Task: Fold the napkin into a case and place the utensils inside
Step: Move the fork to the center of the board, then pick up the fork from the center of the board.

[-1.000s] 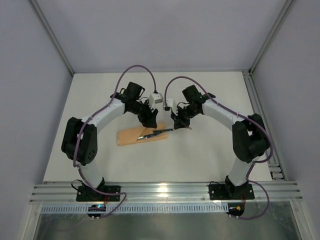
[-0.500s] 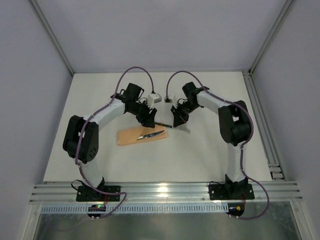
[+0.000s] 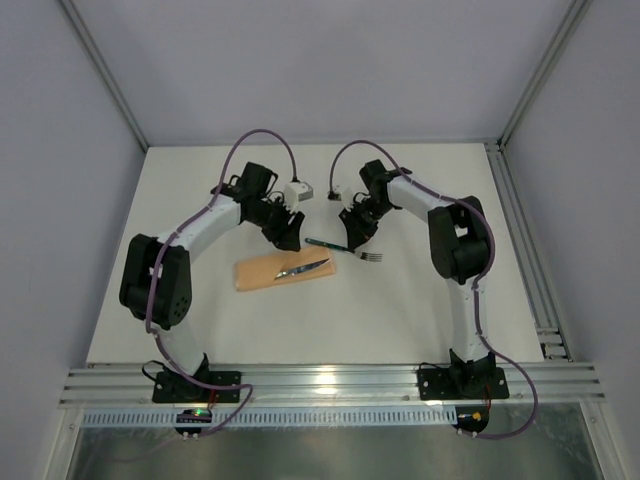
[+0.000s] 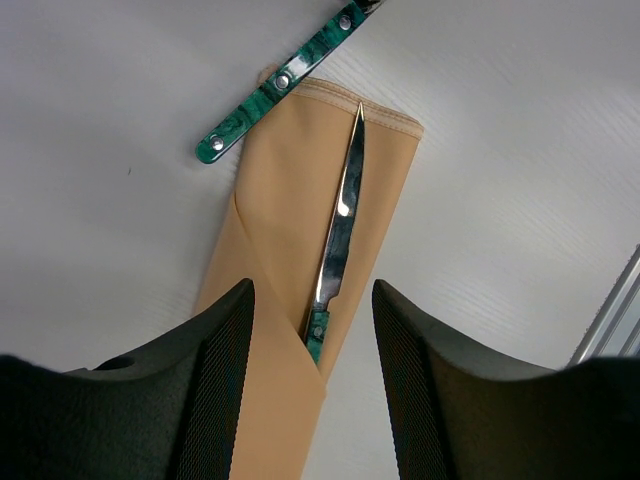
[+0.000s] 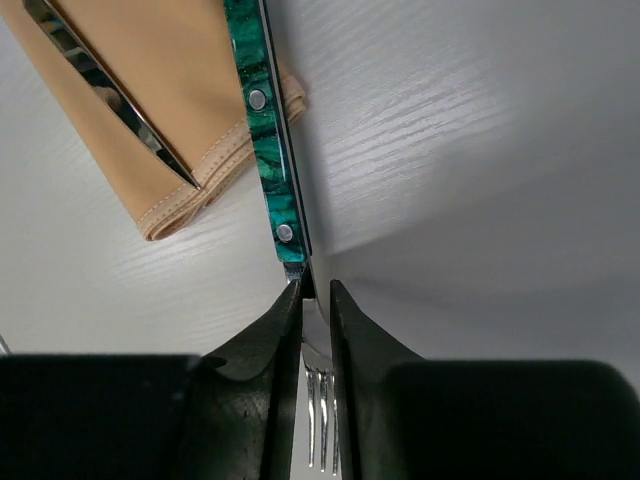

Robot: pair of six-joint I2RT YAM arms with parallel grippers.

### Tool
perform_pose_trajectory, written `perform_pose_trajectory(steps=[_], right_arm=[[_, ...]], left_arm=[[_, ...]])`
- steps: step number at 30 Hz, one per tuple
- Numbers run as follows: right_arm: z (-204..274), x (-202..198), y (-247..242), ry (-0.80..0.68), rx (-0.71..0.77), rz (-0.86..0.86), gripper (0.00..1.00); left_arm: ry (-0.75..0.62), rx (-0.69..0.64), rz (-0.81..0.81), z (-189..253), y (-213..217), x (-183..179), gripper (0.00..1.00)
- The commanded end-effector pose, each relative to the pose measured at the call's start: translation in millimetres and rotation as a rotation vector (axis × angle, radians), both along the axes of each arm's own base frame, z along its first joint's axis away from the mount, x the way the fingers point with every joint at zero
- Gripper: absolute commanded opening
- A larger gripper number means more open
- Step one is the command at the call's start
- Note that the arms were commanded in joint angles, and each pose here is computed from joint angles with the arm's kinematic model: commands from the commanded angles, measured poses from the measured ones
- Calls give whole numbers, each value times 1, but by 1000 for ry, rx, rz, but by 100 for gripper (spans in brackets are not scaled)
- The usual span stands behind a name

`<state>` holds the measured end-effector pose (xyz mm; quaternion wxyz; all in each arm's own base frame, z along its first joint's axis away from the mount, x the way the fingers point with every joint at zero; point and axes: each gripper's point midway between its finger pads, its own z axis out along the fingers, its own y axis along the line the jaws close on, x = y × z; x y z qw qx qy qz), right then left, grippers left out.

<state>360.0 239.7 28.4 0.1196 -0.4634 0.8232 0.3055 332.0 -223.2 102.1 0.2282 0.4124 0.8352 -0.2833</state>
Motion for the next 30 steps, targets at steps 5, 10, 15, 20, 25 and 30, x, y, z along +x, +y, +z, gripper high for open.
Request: perform_pose_trajectory(steps=[5,10,15,20,25,30], right_arm=[[5,24,-10,-107,-89,-79,33],[24,23,-9,-274,-88,-97,47],[30,3,5,-383,-85,-12,56],[10,-4,5,-358,-142,11,57],[2,4,-5,-369,-228,8,56],[13,5,-8,-380,-240,24,56]], left_arm=[[-32,-18,-2,18,6,3,53],[-32,-26,25,24,20,5,53],[-4,-15,158,33,59,17,54],[40,66,319,26,108,22,53],[64,121,372,13,134,8,53],[68,127,378,10,139,-2,53]])
